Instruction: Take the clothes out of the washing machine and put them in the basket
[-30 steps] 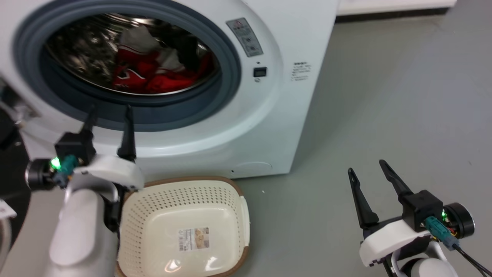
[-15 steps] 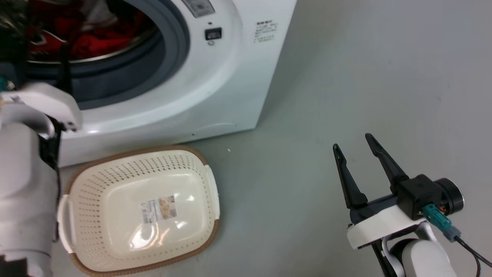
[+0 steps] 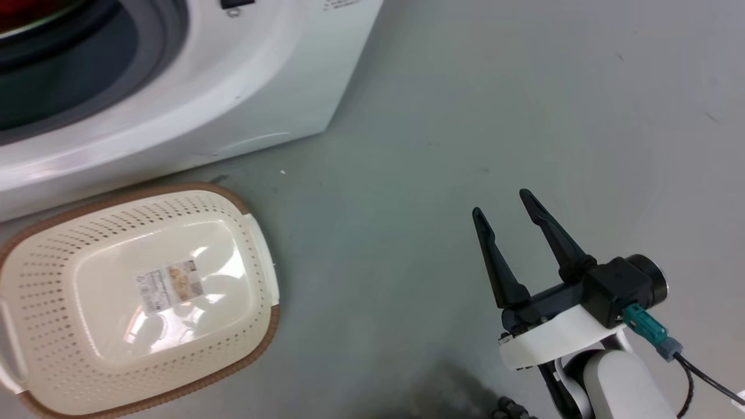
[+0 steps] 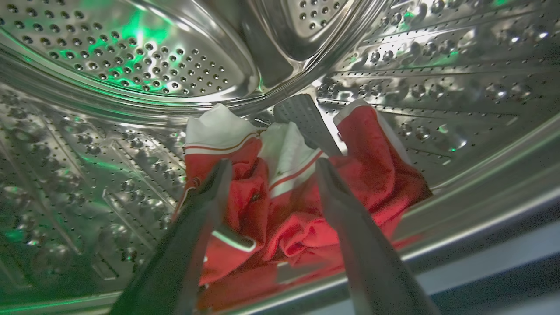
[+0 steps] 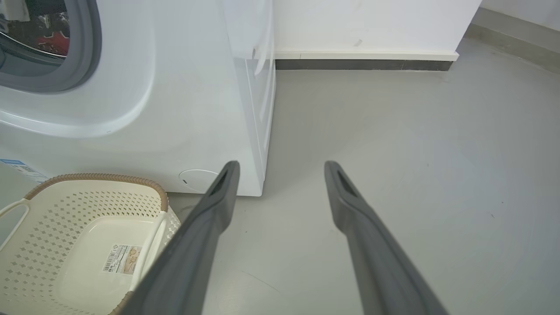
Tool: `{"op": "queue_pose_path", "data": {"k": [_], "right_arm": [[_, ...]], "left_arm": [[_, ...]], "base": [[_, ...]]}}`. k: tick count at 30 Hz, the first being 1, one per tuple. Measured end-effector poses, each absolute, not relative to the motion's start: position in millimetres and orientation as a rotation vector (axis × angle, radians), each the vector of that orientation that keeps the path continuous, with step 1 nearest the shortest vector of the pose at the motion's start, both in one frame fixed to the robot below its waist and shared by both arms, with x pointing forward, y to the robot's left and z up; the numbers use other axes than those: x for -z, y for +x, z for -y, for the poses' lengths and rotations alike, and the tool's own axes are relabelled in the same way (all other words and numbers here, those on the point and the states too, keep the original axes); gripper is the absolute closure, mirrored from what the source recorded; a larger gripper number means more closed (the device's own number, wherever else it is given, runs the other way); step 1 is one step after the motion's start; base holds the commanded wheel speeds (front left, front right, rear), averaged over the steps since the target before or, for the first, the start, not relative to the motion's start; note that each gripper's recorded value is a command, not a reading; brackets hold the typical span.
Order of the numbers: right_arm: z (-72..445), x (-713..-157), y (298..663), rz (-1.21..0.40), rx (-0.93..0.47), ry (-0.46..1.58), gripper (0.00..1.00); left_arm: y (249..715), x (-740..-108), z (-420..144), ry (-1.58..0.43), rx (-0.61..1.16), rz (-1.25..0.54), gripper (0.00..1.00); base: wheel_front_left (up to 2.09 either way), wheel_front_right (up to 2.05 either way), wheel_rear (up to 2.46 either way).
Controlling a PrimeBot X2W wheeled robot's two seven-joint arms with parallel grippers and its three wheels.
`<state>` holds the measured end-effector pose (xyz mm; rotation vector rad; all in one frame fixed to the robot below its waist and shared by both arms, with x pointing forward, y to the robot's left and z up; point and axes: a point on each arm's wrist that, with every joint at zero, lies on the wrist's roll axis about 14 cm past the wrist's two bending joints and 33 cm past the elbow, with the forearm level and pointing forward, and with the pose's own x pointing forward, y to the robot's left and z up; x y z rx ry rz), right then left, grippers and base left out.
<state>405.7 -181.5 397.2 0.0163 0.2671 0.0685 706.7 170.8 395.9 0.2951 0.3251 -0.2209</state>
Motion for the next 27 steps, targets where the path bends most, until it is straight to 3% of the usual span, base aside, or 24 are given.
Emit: {"op": "queue_pose_path", "data": {"k": [14, 25, 26, 27], "right_arm": [[191, -360, 394, -0.367, -0.023, 0.054, 0.0], [192, -351, 390, -0.394, -0.011, 0.075, 0.0], [192, -351, 390, -0.395, -0.011, 0.077, 0.0], [192, -350, 389, -0.397, -0.01, 0.079, 0.0]], "left_arm": [[761, -351, -181, 0.412, 0.191, -0.64, 0.0], [739, -302, -199, 0.396, 0.137, -0.947, 0.0], [737, -298, -199, 0.394, 0.133, -0.961, 0.16], [736, -296, -198, 0.383, 0.128, -0.968, 0.72]], "base": [[0.0, 0.0, 0.0], [0.0, 0.0, 0.0], [0.0, 0.0, 0.0], [0.0, 0.0, 0.0]]}}
